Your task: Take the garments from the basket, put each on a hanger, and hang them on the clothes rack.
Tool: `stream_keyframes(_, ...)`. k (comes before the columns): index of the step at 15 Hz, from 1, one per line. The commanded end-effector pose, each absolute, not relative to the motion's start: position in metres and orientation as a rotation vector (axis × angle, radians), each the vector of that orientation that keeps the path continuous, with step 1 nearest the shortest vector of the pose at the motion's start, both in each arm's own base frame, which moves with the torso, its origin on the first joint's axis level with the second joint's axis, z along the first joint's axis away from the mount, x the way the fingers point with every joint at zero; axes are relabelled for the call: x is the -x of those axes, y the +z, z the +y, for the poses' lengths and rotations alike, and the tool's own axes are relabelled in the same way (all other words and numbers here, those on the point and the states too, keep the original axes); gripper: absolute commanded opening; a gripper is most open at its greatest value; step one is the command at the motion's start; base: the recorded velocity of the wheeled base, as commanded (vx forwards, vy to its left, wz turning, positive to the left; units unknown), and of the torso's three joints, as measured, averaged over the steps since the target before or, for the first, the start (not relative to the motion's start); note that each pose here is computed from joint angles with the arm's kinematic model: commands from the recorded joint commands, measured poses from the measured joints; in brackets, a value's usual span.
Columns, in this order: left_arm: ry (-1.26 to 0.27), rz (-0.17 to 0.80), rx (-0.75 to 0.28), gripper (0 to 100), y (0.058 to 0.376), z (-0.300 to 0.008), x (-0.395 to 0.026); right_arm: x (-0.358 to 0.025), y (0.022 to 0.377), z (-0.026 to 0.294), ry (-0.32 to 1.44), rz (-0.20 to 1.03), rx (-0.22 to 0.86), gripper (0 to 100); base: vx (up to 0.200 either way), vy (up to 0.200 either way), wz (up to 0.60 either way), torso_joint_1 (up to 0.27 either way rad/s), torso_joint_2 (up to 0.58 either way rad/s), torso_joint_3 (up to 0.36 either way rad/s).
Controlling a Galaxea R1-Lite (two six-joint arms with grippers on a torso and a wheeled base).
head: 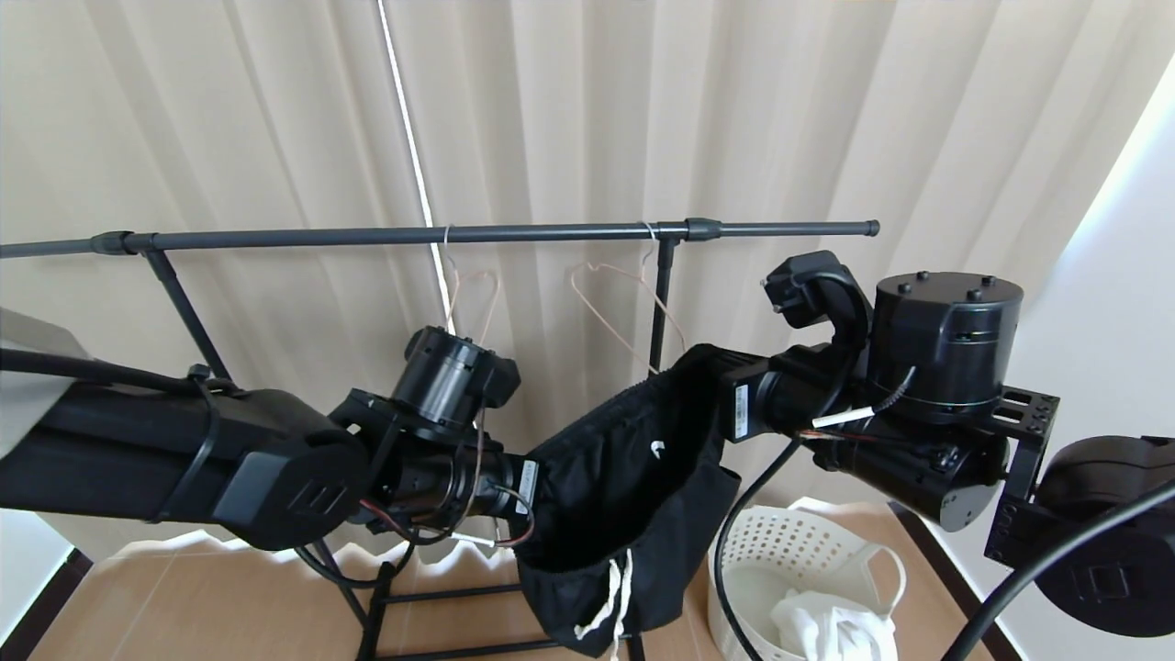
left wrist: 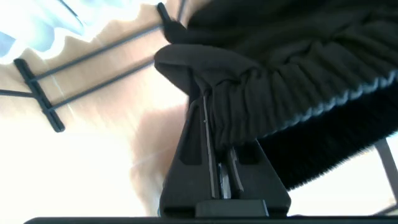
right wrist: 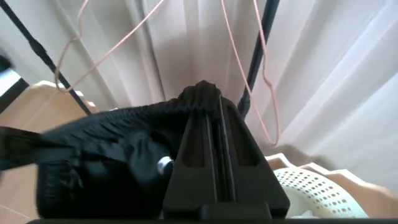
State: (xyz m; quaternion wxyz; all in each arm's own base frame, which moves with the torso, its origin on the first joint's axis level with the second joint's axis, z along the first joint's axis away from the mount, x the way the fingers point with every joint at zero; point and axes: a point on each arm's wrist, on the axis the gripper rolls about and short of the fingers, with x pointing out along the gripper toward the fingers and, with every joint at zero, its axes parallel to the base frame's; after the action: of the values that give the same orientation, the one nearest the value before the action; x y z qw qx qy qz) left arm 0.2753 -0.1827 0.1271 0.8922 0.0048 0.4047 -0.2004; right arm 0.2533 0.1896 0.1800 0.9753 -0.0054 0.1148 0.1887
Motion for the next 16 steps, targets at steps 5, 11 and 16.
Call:
stream_keyframes(5,-0.276,0.728,0.013,0,0.155,-0.158,-0.28,-0.272,0.154,0.186,0.318,0.291,0.102,0,0.0,0.0,0.0,0.0,0.0,0.0)
stream_keyframes(11,-0.184,0.617,-0.006,0,0.193,-0.149,-0.292,-0.286,0.179,0.185,0.309,0.312,0.311,0,0.0,0.0,0.0,0.0,0.0,0.0)
stream_keyframes(16,-0.164,0.601,-0.007,0,0.233,-0.147,-0.298,-0.303,0.228,0.196,0.323,0.462,0.333,0,0.0,0.0,0.0,0.0,0.0,0.0)
